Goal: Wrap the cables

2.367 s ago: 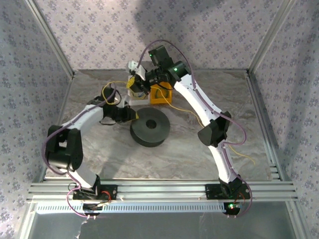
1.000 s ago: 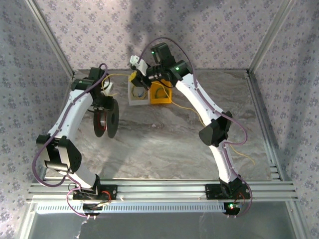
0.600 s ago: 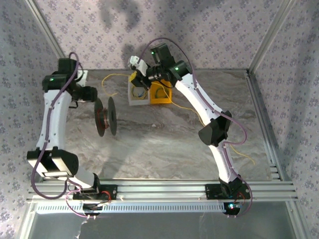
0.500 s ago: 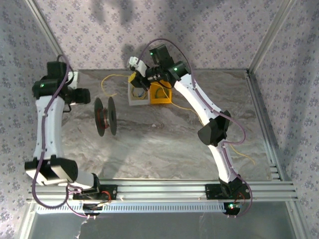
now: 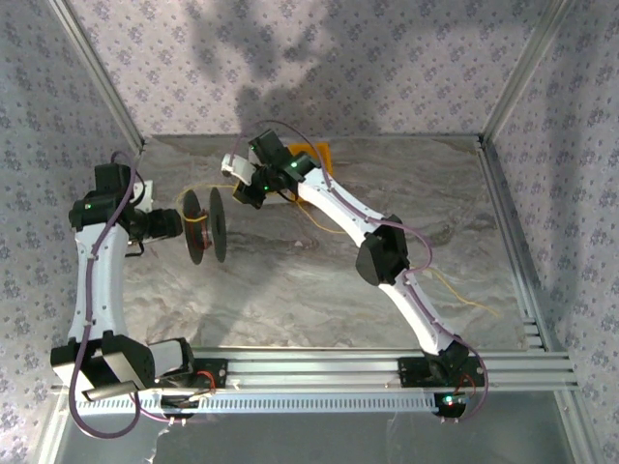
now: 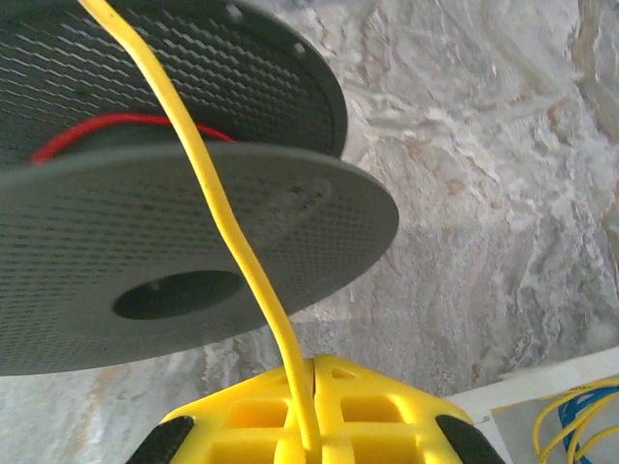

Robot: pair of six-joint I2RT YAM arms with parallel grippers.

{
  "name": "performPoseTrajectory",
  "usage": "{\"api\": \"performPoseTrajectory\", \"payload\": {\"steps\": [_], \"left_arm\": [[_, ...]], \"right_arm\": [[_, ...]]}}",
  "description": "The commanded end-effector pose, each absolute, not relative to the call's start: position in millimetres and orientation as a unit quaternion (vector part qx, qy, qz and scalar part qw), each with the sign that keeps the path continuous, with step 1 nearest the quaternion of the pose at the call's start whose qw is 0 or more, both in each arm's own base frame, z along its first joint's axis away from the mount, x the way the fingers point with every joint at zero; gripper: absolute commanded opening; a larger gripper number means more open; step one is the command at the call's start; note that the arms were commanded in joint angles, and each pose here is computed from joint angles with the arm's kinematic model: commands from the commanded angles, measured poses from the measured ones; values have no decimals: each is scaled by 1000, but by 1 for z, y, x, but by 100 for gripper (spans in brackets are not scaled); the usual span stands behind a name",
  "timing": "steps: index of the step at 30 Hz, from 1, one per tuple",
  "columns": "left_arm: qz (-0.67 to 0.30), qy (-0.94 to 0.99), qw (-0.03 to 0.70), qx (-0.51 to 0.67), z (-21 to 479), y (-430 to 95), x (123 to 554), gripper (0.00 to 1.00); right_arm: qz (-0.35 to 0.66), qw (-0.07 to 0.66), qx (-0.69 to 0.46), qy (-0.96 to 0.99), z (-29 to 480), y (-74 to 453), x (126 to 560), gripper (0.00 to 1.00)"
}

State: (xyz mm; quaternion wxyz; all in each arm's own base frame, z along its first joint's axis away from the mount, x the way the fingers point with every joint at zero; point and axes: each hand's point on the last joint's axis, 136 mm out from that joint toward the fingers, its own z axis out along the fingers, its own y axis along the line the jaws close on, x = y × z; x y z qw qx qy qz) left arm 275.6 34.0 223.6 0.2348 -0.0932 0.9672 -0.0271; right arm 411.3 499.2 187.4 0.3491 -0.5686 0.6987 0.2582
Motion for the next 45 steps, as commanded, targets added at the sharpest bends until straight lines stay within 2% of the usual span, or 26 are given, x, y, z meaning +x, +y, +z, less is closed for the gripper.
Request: {"api": "performPoseTrajectory", "payload": {"steps": [1, 9, 21, 31, 39, 45], "left_arm": [[-54, 959, 264, -88, 233, 27, 282, 74], [-69, 956, 269, -93, 226, 24, 291, 74], [-110, 939, 310, -104, 213, 19, 336, 74], [-143, 932, 316, -105, 210, 11, 347, 71], [-157, 936, 295, -110, 193, 6, 345, 58], [-157, 936, 294, -110, 190, 6, 342, 56]], "right_arm": [[229, 381, -547, 710, 190, 503, 430, 0], [223, 374, -550, 713, 176, 503, 431, 0], [232, 359, -556, 713, 163, 505, 426, 0], [236, 352, -557, 714, 155, 506, 424, 0], [240, 347, -553, 718, 152, 505, 425, 0], [242, 341, -548, 725, 146, 501, 428, 0]]}}
